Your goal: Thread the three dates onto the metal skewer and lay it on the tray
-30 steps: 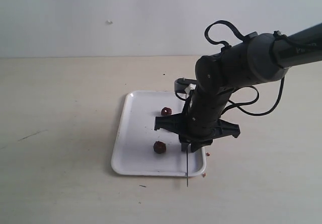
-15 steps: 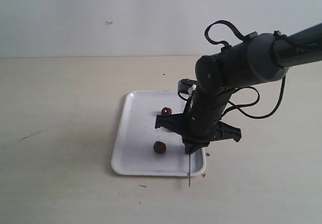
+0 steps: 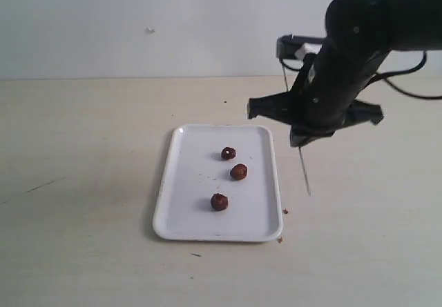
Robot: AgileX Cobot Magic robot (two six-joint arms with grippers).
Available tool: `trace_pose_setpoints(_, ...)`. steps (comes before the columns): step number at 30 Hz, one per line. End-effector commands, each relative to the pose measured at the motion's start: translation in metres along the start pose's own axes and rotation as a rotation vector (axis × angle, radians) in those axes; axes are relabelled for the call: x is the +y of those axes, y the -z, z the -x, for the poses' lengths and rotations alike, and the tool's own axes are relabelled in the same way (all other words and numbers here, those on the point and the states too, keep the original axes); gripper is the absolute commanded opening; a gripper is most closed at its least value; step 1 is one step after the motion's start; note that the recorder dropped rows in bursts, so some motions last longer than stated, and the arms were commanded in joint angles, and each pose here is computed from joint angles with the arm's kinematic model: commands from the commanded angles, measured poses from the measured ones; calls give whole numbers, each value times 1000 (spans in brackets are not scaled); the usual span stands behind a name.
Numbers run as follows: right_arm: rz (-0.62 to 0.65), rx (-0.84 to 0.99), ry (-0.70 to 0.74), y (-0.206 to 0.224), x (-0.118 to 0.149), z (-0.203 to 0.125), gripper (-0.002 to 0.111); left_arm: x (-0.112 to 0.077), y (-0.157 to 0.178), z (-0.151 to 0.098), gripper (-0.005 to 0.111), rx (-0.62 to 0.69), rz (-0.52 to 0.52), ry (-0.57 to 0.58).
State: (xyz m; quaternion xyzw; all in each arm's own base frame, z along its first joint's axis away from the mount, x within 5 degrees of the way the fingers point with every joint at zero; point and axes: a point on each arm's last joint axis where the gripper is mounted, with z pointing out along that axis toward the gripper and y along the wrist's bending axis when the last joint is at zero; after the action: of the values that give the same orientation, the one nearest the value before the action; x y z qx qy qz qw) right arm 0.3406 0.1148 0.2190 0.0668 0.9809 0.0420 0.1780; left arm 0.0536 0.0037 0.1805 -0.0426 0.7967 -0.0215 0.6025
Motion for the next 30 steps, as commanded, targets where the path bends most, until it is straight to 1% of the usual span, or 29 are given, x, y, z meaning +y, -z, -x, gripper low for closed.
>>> trace_pose_setpoints(1, -102, -111, 310, 43, -21, 8, 0, 0, 0, 0, 0, -7, -7, -1)
trace_pose_setpoints(4, -172, -107, 479, 54, -28, 7, 0, 0, 0, 0, 0, -7, -7, -1)
trace_pose_setpoints(7, -183, -100, 599, 54, -29, 8, 0, 0, 0, 0, 0, -7, -7, -1)
trace_pose_setpoints(14, -162, -167, 737, 47, -22, 15, 0, 0, 0, 1, 0, -9, -3, -14)
trace_pose_setpoints(16, -158, -192, 797, 44, -20, 18, 0, 1, 0, 3, 0, -31, 11, -67)
trace_pose_setpoints(18, -164, -217, 870, 42, -18, 21, 0, 0, 1, 10, 0, -111, -2, -113)
trace_pose_setpoints(21, -179, -286, 934, 43, -16, 27, 0, -8, 5, 26, 0, -295, -76, -107)
trace_pose_setpoints(23, -194, -307, 957, 43, -16, 29, 0, -13, 9, 36, 0, -417, -133, -76)
trace_pose_setpoints(25, -201, -318, 964, 44, -16, 30, 0, -16, 13, 43, 0, -502, -176, -52)
trace_pose_setpoints(27, -202, -328, 962, 44, -17, 31, 0, -19, 17, 48, 0, -573, -207, -53)
trace_pose_setpoints(30, -201, -337, 912, 46, -22, 34, 0, -22, 23, 55, 0, -672, -259, -31)
